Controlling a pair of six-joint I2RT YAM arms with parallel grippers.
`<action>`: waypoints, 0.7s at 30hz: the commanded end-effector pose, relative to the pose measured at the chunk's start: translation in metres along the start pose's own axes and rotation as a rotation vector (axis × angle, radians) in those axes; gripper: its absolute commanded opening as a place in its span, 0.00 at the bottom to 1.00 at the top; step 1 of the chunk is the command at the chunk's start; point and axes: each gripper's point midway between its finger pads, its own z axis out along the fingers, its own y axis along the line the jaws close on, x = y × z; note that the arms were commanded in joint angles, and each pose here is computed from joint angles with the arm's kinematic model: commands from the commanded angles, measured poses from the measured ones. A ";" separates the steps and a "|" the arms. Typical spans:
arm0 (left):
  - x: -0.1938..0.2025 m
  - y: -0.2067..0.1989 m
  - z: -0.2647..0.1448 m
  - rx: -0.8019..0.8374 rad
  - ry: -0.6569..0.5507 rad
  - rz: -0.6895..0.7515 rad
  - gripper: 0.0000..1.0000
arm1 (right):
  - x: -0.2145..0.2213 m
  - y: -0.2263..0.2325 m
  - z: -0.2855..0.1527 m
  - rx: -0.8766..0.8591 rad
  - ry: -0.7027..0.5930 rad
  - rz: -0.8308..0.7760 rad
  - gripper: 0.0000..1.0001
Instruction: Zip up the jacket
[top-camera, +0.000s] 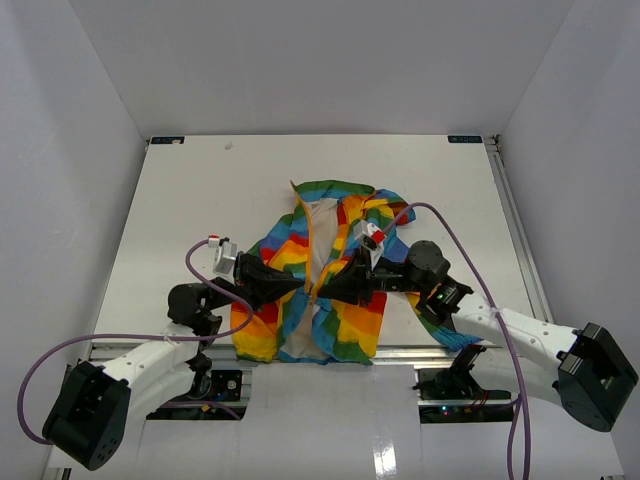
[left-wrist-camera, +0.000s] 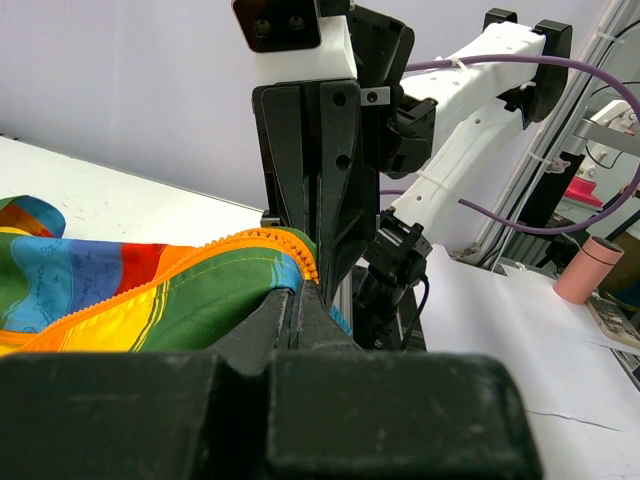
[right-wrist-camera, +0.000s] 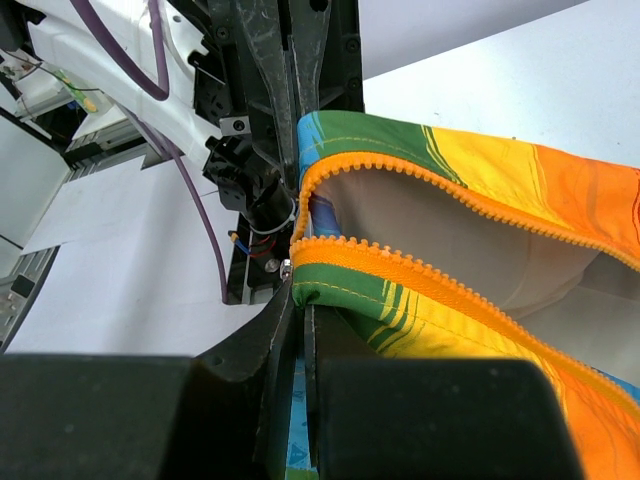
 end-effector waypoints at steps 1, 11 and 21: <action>-0.002 -0.006 0.002 0.029 -0.002 0.031 0.00 | -0.036 0.009 0.006 -0.036 -0.082 -0.071 0.08; -0.001 -0.006 0.003 0.036 0.002 0.037 0.00 | -0.039 0.006 0.008 -0.029 -0.089 -0.062 0.08; -0.001 -0.007 0.002 0.034 0.001 0.052 0.00 | -0.041 0.007 0.009 -0.027 -0.097 -0.059 0.08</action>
